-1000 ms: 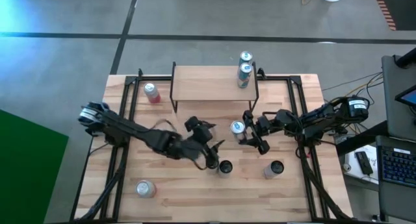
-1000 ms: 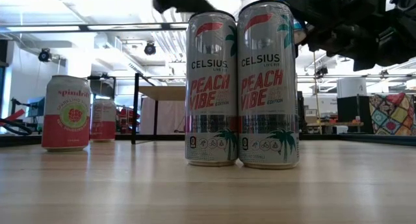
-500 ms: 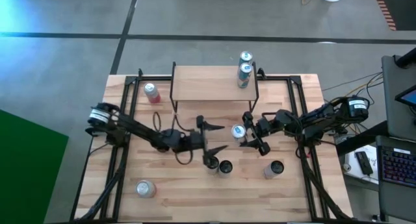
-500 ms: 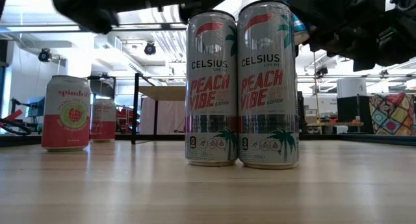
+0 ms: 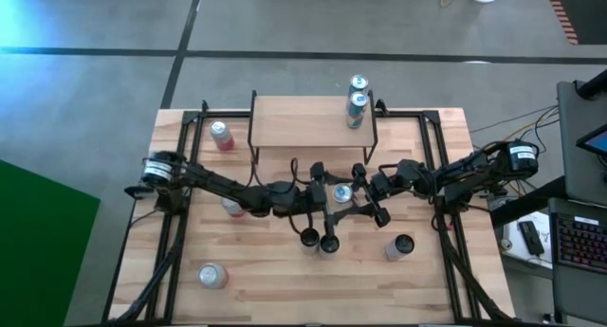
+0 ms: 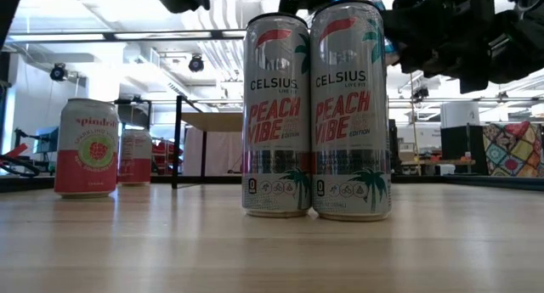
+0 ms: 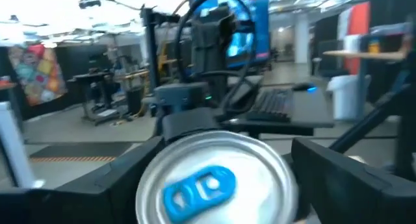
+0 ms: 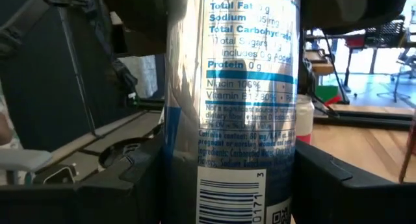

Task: Place canned beverage on shelf
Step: Put the blue soda can on the shelf aligned with the other blue soda cans

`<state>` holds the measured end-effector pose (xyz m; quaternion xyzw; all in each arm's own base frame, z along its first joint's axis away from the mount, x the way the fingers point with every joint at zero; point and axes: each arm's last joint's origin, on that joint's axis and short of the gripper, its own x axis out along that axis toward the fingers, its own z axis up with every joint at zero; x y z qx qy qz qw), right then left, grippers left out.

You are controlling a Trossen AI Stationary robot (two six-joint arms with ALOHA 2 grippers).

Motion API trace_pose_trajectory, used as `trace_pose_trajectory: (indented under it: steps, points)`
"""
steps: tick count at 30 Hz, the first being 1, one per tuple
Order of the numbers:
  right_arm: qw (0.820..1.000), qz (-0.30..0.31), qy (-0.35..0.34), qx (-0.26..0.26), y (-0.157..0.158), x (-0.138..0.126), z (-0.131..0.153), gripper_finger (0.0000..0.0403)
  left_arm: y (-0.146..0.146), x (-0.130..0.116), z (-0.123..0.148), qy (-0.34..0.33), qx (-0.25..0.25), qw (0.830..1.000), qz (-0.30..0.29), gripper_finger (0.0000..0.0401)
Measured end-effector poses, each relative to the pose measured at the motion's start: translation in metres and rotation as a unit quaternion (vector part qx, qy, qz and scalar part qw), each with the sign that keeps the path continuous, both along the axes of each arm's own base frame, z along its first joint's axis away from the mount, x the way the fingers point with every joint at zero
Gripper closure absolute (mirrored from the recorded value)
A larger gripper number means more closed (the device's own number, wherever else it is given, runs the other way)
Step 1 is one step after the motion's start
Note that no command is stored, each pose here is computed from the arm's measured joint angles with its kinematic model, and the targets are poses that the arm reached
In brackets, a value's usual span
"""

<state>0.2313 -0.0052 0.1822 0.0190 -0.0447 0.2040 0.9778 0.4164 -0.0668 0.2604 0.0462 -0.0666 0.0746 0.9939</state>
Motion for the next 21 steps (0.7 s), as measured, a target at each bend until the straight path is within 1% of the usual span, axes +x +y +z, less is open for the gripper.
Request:
trace_pose_trajectory:
  steps: [6,9,12,21]
  points:
    - [1.000,0.012,-0.027,-0.002,0.001,-0.009,0.008,0.0172,0.004,-0.008,-0.008,-0.025,-0.013,1.000,0.000,0.0090]
    - [0.999,0.014,-0.037,-0.002,0.002,-0.011,0.011,0.0172,0.004,-0.008,-0.008,-0.034,-0.014,0.999,-0.015,0.0090]
    - [0.999,0.014,-0.032,-0.004,0.002,-0.011,0.009,0.0172,0.004,-0.008,-0.005,-0.045,-0.013,0.998,-0.028,0.0090]
    - [1.000,0.011,-0.029,-0.004,0.001,-0.011,0.008,0.0172,0.012,-0.006,-0.004,-0.045,-0.033,0.998,-0.028,0.0091]
